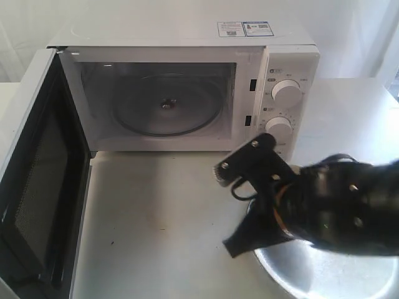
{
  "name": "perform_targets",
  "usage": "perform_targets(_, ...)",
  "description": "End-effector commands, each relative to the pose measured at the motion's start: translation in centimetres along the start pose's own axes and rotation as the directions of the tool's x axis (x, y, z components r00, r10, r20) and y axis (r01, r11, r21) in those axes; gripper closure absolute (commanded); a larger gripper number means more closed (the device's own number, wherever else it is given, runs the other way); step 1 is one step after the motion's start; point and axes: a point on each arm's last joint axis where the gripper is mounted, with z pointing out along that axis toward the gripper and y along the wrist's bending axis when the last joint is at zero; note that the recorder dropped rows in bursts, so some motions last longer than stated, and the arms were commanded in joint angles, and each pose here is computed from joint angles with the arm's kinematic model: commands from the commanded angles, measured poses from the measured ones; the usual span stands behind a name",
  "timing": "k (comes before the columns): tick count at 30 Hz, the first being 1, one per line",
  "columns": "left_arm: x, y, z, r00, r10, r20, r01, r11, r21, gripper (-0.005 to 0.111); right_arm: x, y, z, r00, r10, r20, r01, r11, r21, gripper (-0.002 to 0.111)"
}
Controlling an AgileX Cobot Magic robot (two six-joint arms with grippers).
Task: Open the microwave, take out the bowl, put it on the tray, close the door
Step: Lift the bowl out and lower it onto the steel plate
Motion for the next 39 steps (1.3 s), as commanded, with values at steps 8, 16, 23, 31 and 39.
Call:
perform_targets(8, 0.1, 0.0, 0.0, 1.0, -0.009, 0.0, 0.009, 1.0, 0.002, 0.107, 5.2, -1.9, 0.1, 0.995, 0.091, -0.05, -0.082, 0.984, 0.157, 0.108)
perform_targets(16, 0.1, 0.0, 0.0, 1.0, -0.009, 0.0, 0.009, 1.0, 0.002, 0.107, 5.1, -1.7, 0.1, 0.994, 0.101, -0.045, -0.095, 0.987, 0.129, 0.082)
perform_targets(23, 0.1, 0.0, 0.0, 1.0, -0.009, 0.0, 0.009, 1.0, 0.002, 0.107, 4.5, -1.9, 0.1, 0.997, 0.07, 0.024, -0.072, 0.988, 0.138, 0.067)
perform_targets(31, 0.1, 0.0, 0.0, 1.0, -0.009, 0.0, 0.009, 1.0, 0.002, 0.107, 0.2, 1.4, -6.7, 0.878, 0.021, 0.479, 0.065, 0.985, -0.162, 0.108)
perform_targets(39, 0.1, 0.0, 0.0, 1.0, -0.009, 0.0, 0.009, 1.0, 0.002, 0.107, -6.6, 4.0, -14.9, 0.634, -0.118, 0.764, 0.419, 0.883, -0.211, 0.108)
